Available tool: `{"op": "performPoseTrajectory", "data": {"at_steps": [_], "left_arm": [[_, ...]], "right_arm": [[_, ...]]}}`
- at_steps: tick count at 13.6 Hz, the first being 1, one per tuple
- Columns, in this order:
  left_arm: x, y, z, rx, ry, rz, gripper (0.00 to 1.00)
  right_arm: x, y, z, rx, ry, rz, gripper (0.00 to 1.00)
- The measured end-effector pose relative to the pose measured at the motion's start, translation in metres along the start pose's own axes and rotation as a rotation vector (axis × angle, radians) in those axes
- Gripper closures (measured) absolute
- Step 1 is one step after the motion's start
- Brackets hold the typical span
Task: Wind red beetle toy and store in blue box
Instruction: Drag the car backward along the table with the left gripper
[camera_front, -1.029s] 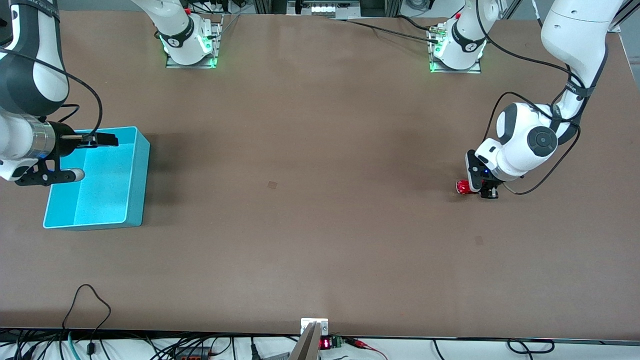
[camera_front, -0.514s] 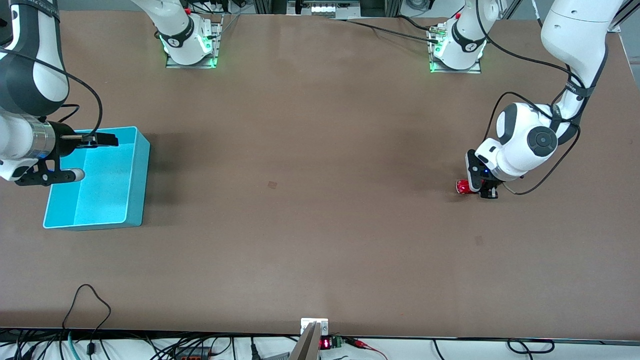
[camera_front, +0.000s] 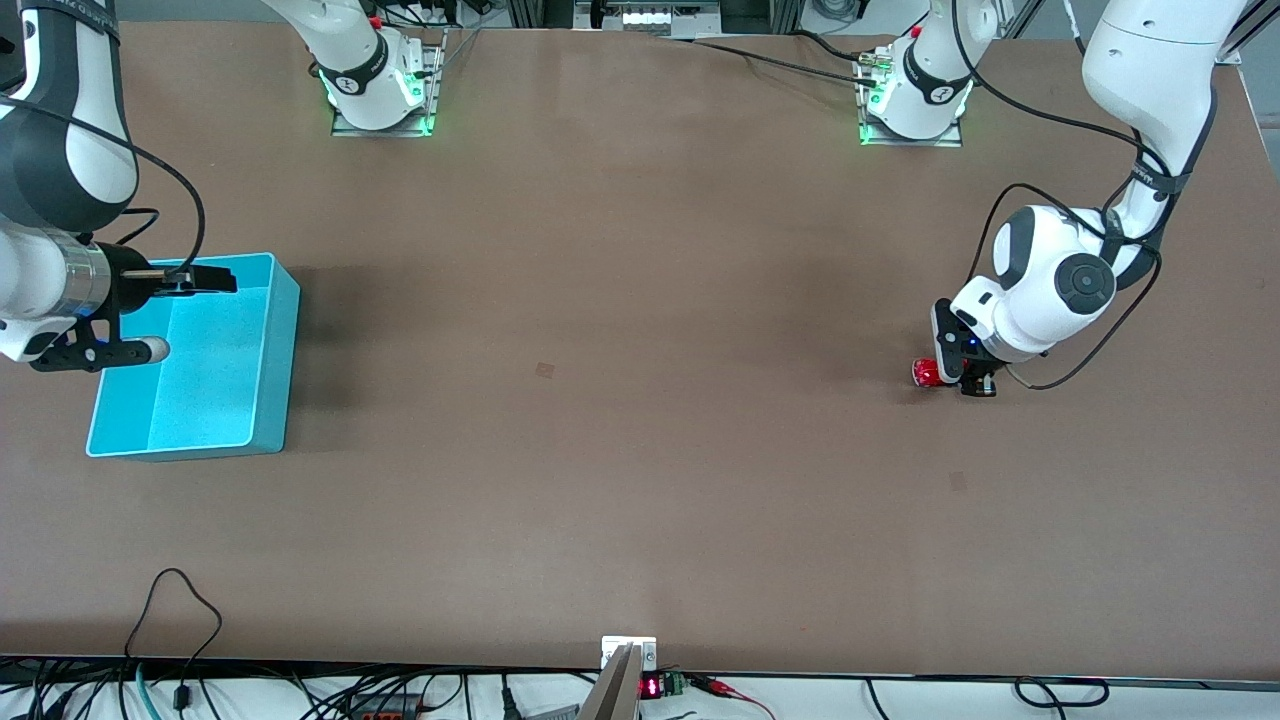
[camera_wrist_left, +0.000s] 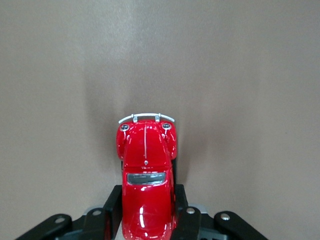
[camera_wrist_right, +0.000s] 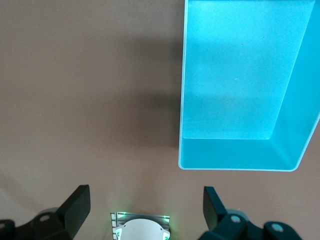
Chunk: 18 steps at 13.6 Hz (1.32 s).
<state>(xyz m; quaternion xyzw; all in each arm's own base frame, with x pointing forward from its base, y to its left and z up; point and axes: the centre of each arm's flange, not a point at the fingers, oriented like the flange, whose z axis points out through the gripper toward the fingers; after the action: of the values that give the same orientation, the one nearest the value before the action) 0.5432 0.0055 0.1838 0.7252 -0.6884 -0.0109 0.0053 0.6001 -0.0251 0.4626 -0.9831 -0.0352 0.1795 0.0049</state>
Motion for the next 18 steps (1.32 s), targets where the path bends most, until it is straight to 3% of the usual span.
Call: {"op": "performPoseTrajectory", "data": {"at_steps": [8,18], "left_arm": [[-0.065,0.001,0.0,-0.013,0.0,0.063,0.55],[-0.199,0.006,0.002,0.006,0.005,0.06,0.55]], "right_arm": [[0.0,0.0,0.0,0.0,0.0,0.0,0.0],[0.0,-0.004,0.0,-0.001,0.0,-0.007,0.0]]}}
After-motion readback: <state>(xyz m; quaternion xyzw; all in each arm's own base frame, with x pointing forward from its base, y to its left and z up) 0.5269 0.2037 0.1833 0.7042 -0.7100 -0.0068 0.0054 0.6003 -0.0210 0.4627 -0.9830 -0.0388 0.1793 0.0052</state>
